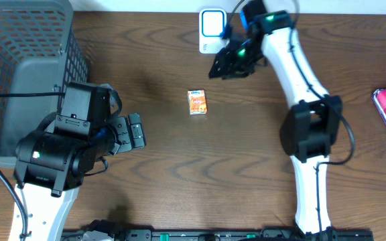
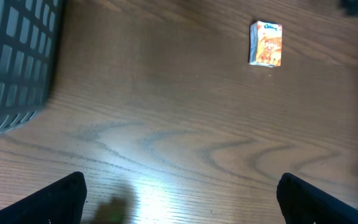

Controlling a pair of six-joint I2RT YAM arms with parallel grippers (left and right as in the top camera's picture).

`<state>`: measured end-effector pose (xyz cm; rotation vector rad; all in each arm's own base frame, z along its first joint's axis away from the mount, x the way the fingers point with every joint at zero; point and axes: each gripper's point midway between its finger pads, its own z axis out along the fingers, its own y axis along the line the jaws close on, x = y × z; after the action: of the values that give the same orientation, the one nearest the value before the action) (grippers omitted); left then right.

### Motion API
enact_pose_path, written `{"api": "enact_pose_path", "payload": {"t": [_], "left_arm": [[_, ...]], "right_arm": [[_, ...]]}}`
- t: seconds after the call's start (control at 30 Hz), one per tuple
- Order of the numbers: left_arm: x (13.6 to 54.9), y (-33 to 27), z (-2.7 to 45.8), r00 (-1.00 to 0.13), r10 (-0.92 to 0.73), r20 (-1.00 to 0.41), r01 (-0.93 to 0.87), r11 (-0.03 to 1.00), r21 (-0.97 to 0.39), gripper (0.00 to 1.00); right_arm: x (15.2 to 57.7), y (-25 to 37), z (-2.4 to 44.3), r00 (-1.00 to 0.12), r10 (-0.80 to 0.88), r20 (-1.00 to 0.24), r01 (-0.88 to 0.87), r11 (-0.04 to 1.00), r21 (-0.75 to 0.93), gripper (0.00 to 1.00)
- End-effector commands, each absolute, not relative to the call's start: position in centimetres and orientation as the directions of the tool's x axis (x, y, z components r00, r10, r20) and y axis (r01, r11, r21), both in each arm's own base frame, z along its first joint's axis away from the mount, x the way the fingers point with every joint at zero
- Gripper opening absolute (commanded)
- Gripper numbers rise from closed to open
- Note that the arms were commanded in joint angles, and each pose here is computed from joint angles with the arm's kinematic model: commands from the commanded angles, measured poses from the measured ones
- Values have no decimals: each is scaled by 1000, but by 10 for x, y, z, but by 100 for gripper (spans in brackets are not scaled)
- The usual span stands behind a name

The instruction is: Scan the item barcode

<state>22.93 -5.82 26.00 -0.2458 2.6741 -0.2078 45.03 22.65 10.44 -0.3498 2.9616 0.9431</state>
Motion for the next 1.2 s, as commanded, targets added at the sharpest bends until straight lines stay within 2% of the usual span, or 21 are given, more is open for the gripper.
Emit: {"api": "enact_pose_path", "payload": {"t": [0.0,0.23,0.33,0.43,0.5,0.53,0.57,0.73,0.93,1.03,1.17], "left_arm": [[231,-55,260,-882,-215,-420,-153,972,-177,98],[231,-55,260,-882,-215,-420,-153,972,-177,98],[231,-55,260,-882,-215,-420,-153,972,-177,98],[231,-55,260,-882,-215,-420,-153,972,-177,98],[231,-55,260,-882,-215,-420,-153,972,-177,98],[231,-55,260,-882,-215,-420,-153,972,-177,98],[231,-55,260,-882,-215,-420,-153,972,-177,98],[231,-55,260,-882,-215,-420,-153,972,-177,98],[231,-55,260,-882,-215,-420,-153,972,-177,98],[231,-55,260,-882,-215,-420,-153,972,-177,98],[230,-55,260,-882,-215,-419,-153,972,-177,98]], "right_arm": [[440,239,66,-980,-198,29,-148,816,559,42],[418,260,10,-958,-244,152,-120,820,560,37],[414,261,-4,-952,-251,176,-117,828,548,31],[415,259,-9,-951,-257,173,-128,835,535,30],[415,258,-9,-950,-265,167,-140,837,530,20],[416,257,-10,-950,-264,167,-142,842,521,8],[416,254,-12,-950,-261,170,-143,849,508,2],[412,239,-8,-948,-247,201,-127,872,473,1],[407,243,34,-932,-330,148,-147,719,679,1],[408,242,56,-930,-354,95,-144,591,793,1],[405,234,90,-923,-383,-37,-192,375,907,1]]}}
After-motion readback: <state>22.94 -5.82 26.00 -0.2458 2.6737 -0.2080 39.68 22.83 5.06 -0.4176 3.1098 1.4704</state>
